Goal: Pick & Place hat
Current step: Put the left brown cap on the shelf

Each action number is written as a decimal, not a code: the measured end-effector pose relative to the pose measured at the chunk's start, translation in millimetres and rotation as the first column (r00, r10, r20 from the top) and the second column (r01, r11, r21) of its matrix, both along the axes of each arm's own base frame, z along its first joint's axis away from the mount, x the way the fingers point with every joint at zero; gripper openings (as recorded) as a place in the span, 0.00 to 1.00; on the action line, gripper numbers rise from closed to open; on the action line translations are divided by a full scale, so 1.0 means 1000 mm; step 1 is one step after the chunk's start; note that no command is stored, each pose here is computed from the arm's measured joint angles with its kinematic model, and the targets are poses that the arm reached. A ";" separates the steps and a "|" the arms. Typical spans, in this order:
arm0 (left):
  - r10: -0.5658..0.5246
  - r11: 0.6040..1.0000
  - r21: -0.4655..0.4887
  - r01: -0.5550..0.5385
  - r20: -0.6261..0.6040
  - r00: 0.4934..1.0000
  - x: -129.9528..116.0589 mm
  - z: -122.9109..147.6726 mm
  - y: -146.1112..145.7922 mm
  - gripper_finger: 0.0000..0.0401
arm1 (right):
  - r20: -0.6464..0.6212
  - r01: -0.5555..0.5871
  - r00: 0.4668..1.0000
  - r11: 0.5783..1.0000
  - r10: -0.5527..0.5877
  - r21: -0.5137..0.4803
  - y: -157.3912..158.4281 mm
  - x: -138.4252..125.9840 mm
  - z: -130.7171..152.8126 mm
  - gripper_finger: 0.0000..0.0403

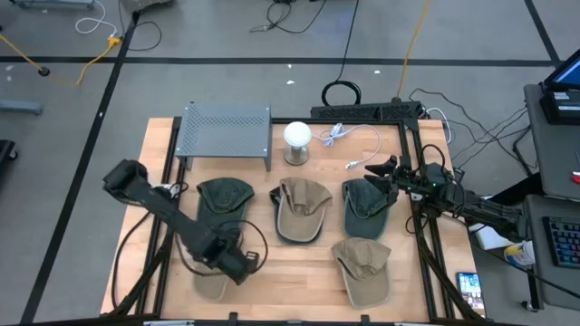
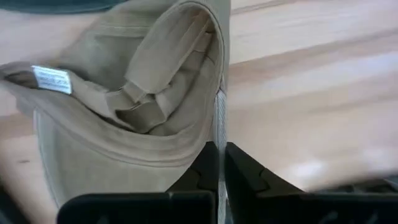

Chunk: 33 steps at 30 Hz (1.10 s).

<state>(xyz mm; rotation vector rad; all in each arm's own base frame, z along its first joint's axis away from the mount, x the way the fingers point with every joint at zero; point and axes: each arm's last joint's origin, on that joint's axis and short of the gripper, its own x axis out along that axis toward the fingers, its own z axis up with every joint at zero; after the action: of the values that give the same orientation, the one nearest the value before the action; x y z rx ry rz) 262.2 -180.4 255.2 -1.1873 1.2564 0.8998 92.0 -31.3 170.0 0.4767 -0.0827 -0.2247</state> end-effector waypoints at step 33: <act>-0.819 0.566 0.631 0.530 0.507 0.270 -0.021 0.130 0.078 0.02 | 0.093 -0.018 0.996 0.992 0.006 0.128 0.000 0.000 0.006 0.52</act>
<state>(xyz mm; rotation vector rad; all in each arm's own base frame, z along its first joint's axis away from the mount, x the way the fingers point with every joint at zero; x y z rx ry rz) 240.9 -102.4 384.8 -0.4652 0.6833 -0.1378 91.7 -31.1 175.9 0.6155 -0.1567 -0.1972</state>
